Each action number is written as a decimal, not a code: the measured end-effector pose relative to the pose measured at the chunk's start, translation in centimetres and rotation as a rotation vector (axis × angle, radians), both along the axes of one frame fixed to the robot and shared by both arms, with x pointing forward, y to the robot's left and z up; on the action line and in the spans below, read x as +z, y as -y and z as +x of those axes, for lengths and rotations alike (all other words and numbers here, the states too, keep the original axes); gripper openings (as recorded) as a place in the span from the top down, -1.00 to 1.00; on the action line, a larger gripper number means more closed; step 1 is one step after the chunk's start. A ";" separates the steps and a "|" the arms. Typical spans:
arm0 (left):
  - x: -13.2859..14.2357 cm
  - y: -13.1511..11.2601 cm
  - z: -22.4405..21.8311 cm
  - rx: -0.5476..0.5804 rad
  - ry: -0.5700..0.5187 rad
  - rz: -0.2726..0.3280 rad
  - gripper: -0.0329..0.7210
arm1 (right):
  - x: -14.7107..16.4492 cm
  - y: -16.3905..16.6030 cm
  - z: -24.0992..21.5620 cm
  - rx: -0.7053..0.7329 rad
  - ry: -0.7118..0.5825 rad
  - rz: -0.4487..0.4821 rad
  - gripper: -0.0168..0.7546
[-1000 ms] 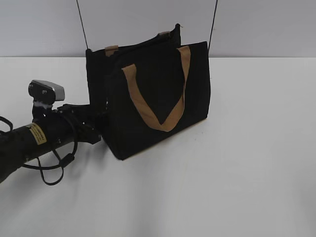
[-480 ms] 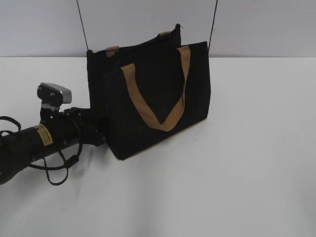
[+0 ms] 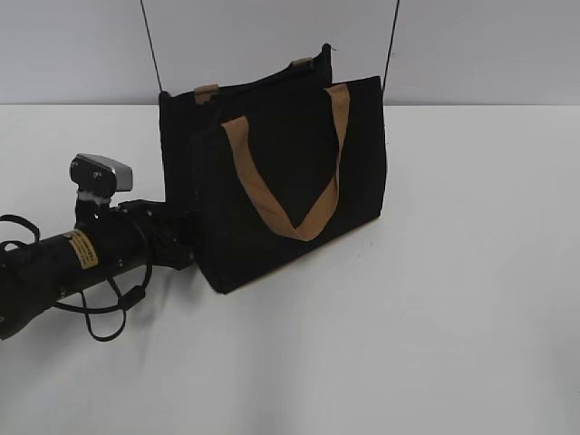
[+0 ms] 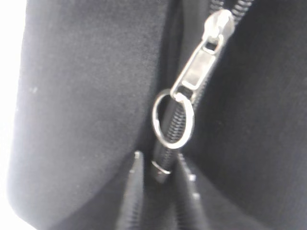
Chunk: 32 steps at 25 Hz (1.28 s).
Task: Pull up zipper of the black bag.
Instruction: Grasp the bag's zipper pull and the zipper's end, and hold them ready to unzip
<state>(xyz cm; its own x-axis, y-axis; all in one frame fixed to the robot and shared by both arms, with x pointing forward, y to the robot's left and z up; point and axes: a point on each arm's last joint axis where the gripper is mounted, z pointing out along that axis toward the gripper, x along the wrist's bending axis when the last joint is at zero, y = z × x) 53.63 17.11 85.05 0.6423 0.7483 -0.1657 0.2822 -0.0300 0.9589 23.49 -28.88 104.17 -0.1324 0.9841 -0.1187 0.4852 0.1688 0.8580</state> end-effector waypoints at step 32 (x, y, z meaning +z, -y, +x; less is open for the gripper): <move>5.9 -1.8 -2.9 0.090 -0.005 0.058 0.86 | 3.1 -0.5 1.6 0.067 -0.051 0.014 0.00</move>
<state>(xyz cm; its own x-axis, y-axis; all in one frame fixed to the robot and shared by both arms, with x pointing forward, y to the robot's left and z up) 50.69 18.88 91.00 0.5717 0.8111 -0.1238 0.2910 -0.0594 0.9549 25.08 -28.41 107.24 -0.2037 0.9742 -0.0968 0.5159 0.1908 0.8351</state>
